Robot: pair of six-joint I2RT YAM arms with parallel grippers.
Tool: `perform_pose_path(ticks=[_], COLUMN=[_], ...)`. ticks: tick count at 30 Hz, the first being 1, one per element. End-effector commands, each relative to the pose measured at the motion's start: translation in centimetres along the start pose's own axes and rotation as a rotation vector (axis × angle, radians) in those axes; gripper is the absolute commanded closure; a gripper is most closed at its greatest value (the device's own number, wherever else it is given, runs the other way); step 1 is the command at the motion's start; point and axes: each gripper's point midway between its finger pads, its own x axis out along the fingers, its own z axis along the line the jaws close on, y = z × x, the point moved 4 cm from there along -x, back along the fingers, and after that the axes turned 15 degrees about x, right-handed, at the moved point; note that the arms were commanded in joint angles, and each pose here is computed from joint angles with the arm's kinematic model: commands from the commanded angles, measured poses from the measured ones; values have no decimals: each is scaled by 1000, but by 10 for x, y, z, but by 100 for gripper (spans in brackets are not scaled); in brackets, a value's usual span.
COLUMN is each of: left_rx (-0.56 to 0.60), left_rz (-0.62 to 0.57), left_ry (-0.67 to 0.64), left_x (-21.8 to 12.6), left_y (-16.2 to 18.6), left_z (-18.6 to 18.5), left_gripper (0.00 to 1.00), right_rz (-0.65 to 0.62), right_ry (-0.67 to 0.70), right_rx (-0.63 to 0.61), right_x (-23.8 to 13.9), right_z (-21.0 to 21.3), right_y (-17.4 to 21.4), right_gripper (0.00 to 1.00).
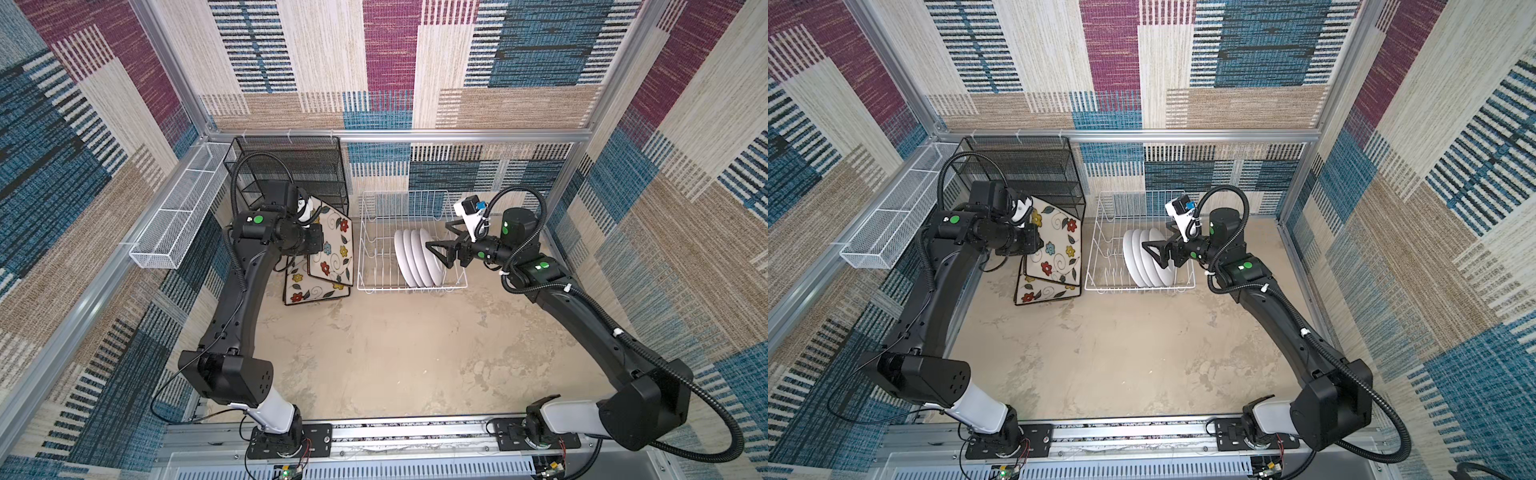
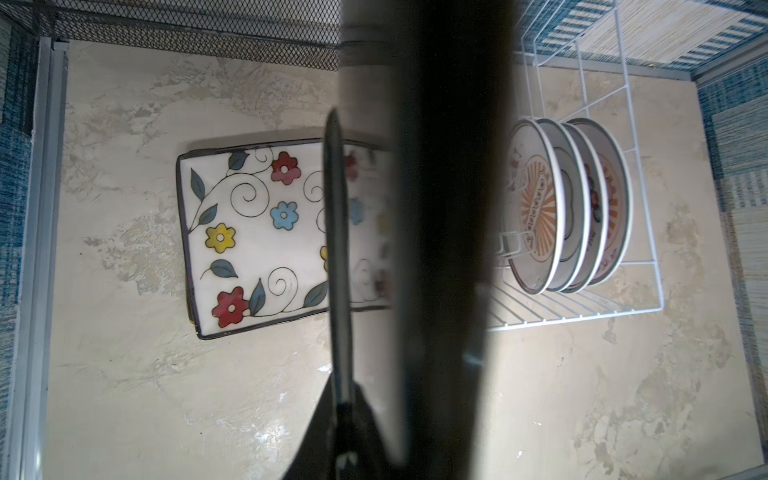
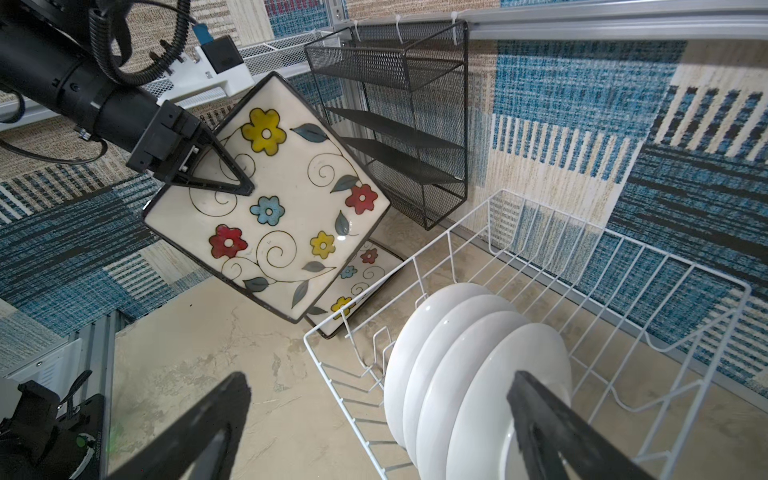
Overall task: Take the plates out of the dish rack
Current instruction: 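Lower the square floral plate with the left gripper onto the floral plate on the floor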
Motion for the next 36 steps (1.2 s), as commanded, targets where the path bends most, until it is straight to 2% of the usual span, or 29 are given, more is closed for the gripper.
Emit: perform_pose_path(ticks=[1, 9, 28, 36], left_rx=[34, -7, -182, -218], left_rz=[-88, -39, 46, 65], left_ry=[-13, 9, 232, 291], left_x=[3, 28, 96, 112], left_y=[-18, -10, 14, 26], left_z=[8, 31, 76, 88], left_gripper=[100, 100, 100, 100], right_rz=[-2, 13, 24, 26], right_ry=[-7, -11, 3, -8], right_rx=[-7, 16, 49, 54], right_x=[2, 8, 12, 16], right_z=[0, -3, -5, -3], right_y=[0, 3, 4, 1], right_gripper=[1, 1, 1, 1])
